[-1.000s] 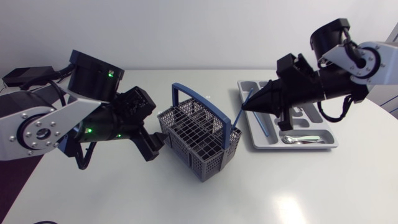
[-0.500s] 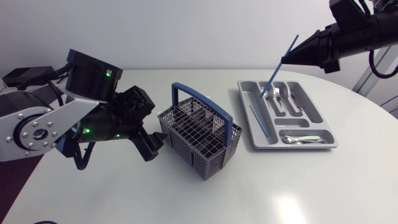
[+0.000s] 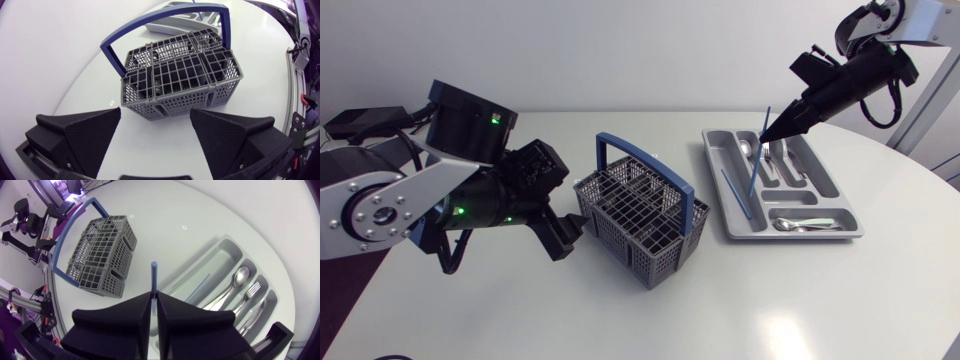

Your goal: Unload the cutlery basket into the drawer organizer.

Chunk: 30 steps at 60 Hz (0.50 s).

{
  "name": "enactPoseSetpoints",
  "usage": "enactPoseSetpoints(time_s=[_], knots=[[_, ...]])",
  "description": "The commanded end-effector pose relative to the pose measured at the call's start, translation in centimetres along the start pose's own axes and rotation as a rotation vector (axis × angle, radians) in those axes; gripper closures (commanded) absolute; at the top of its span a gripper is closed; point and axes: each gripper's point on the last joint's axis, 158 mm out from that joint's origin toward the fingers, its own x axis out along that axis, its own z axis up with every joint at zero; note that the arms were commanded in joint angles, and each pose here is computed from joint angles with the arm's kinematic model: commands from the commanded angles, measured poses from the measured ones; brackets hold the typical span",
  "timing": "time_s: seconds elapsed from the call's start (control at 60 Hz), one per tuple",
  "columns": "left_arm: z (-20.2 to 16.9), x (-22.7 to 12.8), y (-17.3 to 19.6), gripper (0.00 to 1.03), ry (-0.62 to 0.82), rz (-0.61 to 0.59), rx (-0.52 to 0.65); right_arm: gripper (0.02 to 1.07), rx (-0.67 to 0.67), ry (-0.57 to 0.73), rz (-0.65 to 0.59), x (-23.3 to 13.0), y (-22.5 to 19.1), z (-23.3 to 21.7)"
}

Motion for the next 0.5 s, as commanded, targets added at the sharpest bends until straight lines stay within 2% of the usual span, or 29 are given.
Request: enactPoseSetpoints(time_s=[0.0, 0.1, 0.217, 0.483], knots=[[-0.2, -0.2, -0.6, 0.07, 0.001, -0.014, -0.01, 1.02, 0.074, 0.058, 0.02, 1.1, -1.5, -1.0], [-0.1, -0.2, -0.7, 0.07, -0.001, -0.017, -0.007, 1.02, 0.126, 0.111, 0.055, 2.4, -2.4, -1.6], [0.0, -0.1, -0.8, 0.07, -0.001, -0.018, -0.008, 1.02, 0.18, 0.14, 0.041, 3.8, -3.9, -1.8], [-0.1, 0.0, -0.7, 0.07, 0.002, -0.019, -0.007, 1.02, 0.24, 0.215, 0.064, 7.2, -4.0, -2.7]])
